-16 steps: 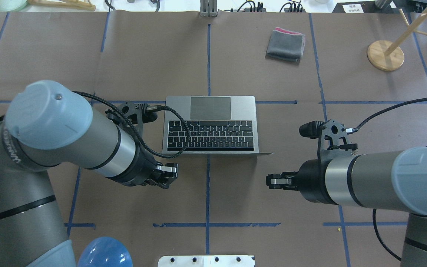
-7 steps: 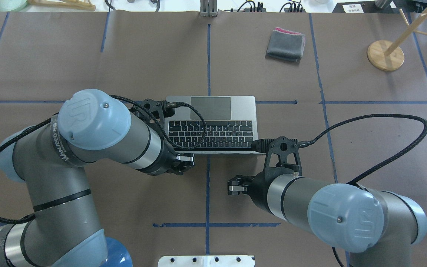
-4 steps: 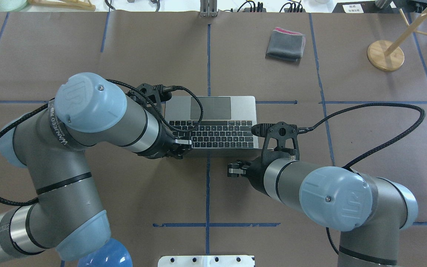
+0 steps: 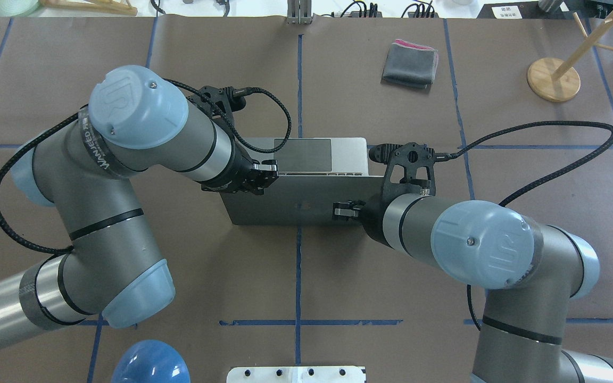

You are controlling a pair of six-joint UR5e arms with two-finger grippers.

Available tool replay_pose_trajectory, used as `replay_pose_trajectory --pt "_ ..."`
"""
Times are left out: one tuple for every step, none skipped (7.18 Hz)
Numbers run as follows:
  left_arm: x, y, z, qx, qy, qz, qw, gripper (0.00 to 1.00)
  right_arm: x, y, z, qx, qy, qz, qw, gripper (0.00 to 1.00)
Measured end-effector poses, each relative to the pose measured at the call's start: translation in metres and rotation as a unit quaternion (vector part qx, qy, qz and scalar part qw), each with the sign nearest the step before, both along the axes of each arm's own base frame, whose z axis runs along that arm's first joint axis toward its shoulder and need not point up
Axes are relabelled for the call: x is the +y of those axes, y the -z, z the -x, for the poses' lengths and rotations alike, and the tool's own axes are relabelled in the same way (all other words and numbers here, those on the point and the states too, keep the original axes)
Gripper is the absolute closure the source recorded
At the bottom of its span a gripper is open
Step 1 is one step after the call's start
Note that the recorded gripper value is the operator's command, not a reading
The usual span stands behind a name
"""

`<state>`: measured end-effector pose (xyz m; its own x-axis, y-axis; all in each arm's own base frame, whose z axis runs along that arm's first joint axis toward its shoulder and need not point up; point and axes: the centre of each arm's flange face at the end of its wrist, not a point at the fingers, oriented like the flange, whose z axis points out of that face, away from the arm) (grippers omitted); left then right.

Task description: Close laptop

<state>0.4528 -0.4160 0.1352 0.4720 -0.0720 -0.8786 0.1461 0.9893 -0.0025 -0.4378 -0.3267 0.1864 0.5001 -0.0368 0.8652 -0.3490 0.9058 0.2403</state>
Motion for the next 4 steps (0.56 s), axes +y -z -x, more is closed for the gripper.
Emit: replay_pose_trajectory --pt "-0.01 -0.002 -0.001 -0.003 0.005 0.0 1.0 1.0 -0.016 -0.001 0.004 0.004 -0.004 0.006 1.0 1.0" --pt "-0.019 -0.004 -0.003 -0.008 0.007 -0.001 0.9999 1.0 -0.036 -0.001 0.013 0.011 -0.009 0.014 0.9998 1.0" --pt "-0.024 -0.005 -0.005 -0.011 0.008 -0.002 0.9999 1.0 -0.057 -0.003 0.018 0.018 -0.011 0.022 0.9995 1.0" --pt "-0.027 -0.004 -0.007 -0.013 0.009 -0.002 0.9999 1.0 -0.076 -0.007 0.02 0.026 -0.012 0.029 0.9992 1.0"
